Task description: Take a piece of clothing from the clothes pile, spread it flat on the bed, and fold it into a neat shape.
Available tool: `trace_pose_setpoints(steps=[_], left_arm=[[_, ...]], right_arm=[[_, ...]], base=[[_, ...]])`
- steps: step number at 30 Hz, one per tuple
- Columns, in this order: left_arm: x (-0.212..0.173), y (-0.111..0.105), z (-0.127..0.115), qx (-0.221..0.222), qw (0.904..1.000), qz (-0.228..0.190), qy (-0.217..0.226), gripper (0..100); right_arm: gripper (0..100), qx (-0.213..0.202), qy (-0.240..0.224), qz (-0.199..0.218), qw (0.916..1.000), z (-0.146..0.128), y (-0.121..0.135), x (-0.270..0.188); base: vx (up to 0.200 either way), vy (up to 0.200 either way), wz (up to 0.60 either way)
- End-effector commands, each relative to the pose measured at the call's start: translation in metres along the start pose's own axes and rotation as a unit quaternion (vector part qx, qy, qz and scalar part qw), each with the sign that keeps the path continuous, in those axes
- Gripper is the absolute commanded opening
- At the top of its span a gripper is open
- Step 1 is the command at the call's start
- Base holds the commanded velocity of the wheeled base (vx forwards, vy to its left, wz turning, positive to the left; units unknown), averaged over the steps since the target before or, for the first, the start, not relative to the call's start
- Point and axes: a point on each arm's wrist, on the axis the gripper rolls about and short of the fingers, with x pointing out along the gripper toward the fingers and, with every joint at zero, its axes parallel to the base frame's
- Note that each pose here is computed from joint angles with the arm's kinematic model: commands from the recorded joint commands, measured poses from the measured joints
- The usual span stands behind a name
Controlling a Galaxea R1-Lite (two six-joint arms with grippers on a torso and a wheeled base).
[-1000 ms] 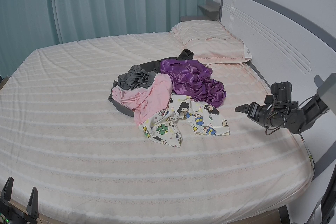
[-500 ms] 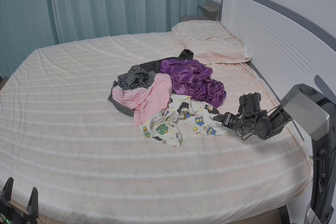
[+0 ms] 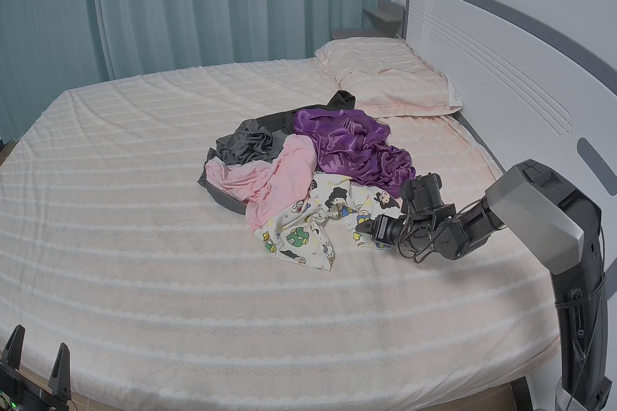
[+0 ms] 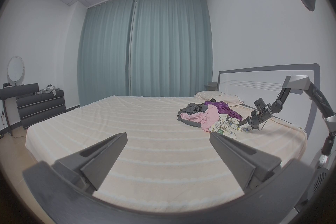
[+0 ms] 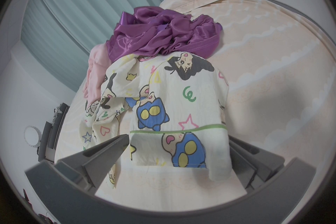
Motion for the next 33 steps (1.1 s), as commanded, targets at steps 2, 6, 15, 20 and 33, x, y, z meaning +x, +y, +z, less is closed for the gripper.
trace_pose_setpoints(steps=[2, 6, 15, 20, 33], left_arm=[[0.000, 0.000, -0.005, 0.000, 1.0000, 0.000, 0.001, 100], [0.000, 0.000, -0.005, 0.000, 1.0000, 0.000, 0.001, 100], [0.000, 0.000, -0.005, 0.000, 1.0000, 0.000, 0.001, 100], [0.000, 0.000, -0.005, 0.000, 1.0000, 0.000, 0.001, 100], [0.000, 0.000, -0.005, 0.000, 1.0000, 0.000, 0.001, 100]], right_arm=[[100, -0.012, -0.001, -0.011, 0.9999, 0.002, 0.010, 0.007], [0, -0.030, -0.004, -0.029, 0.9991, 0.001, 0.007, 0.009], [0, -0.037, -0.004, -0.024, 0.9990, 0.004, 0.010, -0.012], [0, -0.037, 0.006, -0.013, 0.9992, 0.004, 0.013, -0.043], [0, 0.000, 0.061, 0.081, 0.9949, -0.018, 0.006, -0.138]], base=[[0.000, 0.000, 0.00], [0.000, 0.000, 0.00], [0.000, 0.000, 0.00], [0.000, 0.000, 0.00], [0.000, 0.000, 0.00]])
